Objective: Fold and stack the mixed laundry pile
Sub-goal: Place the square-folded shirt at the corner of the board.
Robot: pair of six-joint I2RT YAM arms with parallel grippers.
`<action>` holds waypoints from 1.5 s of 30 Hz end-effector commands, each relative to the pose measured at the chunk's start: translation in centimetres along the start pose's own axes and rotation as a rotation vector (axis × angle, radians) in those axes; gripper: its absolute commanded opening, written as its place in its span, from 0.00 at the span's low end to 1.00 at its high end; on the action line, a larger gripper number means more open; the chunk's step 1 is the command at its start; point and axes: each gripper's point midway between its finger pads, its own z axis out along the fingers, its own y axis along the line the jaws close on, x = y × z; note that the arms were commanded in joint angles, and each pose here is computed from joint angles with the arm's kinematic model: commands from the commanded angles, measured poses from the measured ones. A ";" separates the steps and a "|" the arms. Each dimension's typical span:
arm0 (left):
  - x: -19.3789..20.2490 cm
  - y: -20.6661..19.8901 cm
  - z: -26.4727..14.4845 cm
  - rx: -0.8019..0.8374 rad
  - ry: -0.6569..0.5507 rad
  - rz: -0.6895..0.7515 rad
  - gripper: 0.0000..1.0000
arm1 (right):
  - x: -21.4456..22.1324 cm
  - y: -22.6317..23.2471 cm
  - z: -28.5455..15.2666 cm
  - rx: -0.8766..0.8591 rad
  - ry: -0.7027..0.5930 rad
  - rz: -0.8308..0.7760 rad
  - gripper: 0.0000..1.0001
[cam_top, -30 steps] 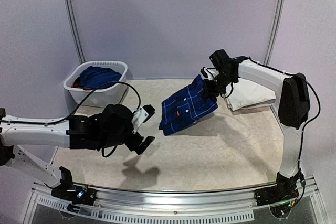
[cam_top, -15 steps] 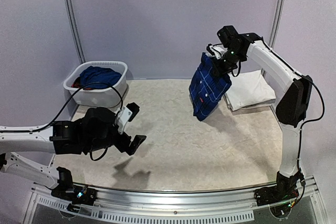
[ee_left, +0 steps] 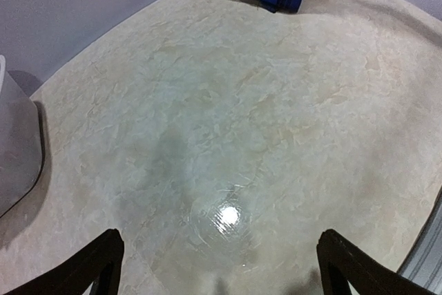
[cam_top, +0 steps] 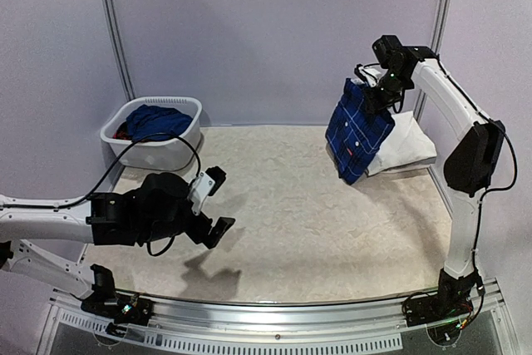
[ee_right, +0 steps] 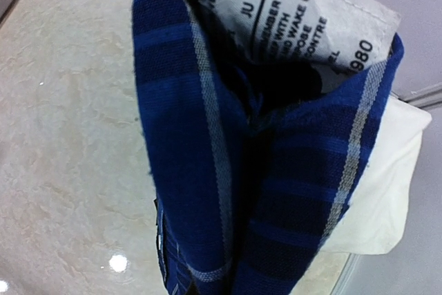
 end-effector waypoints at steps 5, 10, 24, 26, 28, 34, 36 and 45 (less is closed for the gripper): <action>0.2 -0.4 0.5 0.005 0.007 0.009 1.00 | -1.5 -6.4 -3.0 0.119 -0.101 0.048 0.00; 0.4 -0.5 0.9 -0.003 0.023 0.023 1.00 | -1.6 -9.7 -2.7 0.160 -0.124 0.095 0.00; 0.9 -0.7 2.0 -0.016 0.054 0.050 1.00 | 1.1 -17.1 4.3 0.240 -0.051 0.194 0.00; 0.9 -0.7 2.0 -0.016 0.054 0.052 1.00 | 1.4 -17.5 5.6 0.255 -0.036 0.201 0.00; 1.0 -0.7 2.1 -0.016 0.057 0.053 1.00 | 2.3 -19.2 6.5 0.309 -0.012 0.226 0.00; 1.1 -0.9 2.4 -0.011 0.062 0.057 1.00 | 5.1 -23.1 8.2 0.487 0.050 0.331 0.00; 1.2 -1.1 2.5 -0.010 0.067 0.059 1.00 | 5.6 -23.7 8.5 0.519 0.061 0.349 0.03; 1.3 -1.2 2.6 -0.005 0.070 0.061 1.00 | 6.4 -24.3 9.6 0.544 0.068 0.407 0.42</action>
